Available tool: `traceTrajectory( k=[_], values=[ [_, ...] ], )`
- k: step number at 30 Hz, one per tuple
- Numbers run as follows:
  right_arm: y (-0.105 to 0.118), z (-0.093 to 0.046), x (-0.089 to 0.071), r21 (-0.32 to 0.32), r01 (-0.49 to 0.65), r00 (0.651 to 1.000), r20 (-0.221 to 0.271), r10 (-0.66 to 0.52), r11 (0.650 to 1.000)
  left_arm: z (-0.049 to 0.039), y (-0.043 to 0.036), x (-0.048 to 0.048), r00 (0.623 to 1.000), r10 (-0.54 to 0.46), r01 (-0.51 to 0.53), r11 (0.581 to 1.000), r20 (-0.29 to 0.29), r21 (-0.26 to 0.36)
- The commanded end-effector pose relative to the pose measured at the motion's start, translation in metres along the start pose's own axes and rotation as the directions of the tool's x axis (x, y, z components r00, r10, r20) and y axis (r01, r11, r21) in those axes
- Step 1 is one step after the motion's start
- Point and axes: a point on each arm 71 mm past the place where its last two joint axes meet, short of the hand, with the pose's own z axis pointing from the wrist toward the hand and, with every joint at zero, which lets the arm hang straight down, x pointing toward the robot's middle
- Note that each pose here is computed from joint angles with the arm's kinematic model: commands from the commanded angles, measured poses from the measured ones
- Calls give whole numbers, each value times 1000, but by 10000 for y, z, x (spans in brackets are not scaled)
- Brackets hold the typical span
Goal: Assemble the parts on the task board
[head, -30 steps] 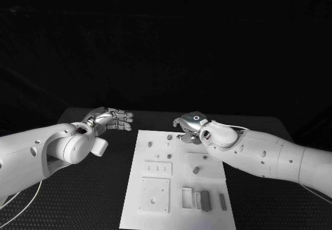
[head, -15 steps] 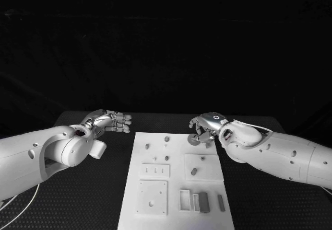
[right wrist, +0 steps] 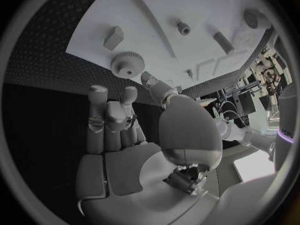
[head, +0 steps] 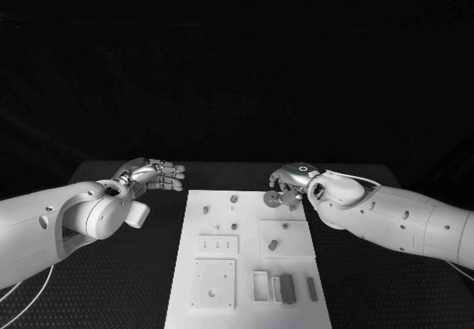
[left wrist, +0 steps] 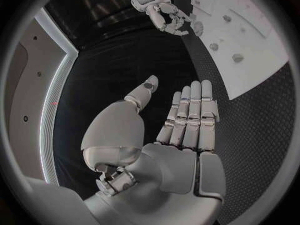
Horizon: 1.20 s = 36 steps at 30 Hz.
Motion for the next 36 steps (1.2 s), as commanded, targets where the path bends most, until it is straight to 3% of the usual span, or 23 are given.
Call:
traceTrajectory(
  k=[1,14,22,36],
  values=[
    [-47,27,49,19,-21,998,-58,22,1000,10,-16,35,1000,0,0,1000,-24,10],
    [-70,110,100,32,-19,996,-90,22,999,11,-14,25,1000,1,-1,1000,-23,10],
    [-67,110,190,39,-18,990,-141,24,999,8,-12,19,1000,1,-1,1000,-22,9],
    [-87,138,232,42,-18,990,-138,23,999,5,-13,18,1000,3,-2,1000,-23,9]
  ],
)
